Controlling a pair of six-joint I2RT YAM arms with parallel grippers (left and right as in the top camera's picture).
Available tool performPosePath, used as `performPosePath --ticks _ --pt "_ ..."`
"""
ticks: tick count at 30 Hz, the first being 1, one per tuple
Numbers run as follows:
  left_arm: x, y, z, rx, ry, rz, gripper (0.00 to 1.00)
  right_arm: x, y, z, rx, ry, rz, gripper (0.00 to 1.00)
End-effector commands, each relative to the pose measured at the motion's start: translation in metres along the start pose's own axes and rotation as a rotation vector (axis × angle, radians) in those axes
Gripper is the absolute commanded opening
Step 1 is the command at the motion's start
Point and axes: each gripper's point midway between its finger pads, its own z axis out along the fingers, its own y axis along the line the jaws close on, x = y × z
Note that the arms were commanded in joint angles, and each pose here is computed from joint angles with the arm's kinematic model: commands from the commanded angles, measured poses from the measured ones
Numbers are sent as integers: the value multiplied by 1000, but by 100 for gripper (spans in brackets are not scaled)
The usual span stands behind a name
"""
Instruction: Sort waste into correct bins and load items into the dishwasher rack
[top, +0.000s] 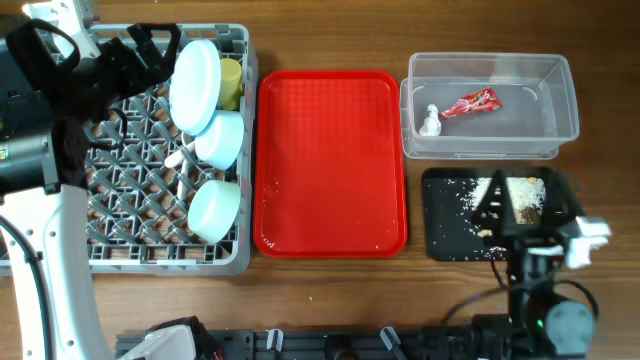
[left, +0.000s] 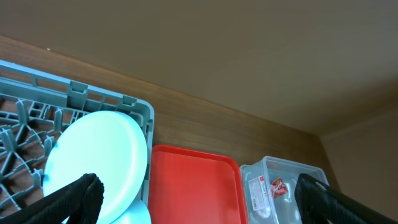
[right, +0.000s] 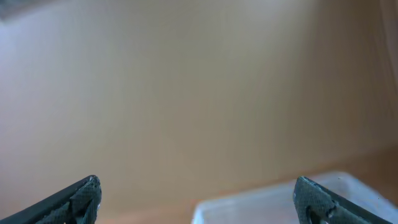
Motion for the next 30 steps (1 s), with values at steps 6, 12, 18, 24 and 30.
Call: performPosePath --ticks 6,12,18,24,30 --pt "-1 -1 -1 -1 -7 7 100 79 -22 -1 11 121 -25 100" --pt "-1 -1 -1 -1 -7 7 100 119 -7 -10 -135 288 -296 100" --pt "-1 -1 -1 -1 -7 7 100 119 -7 -10 -135 287 -294 100" --pt "-1 -1 -1 -1 -7 7 100 119 -7 -10 -135 287 -294 100" --pt "-1 -1 -1 -1 -7 7 100 119 -7 -10 -134 288 -294 100"
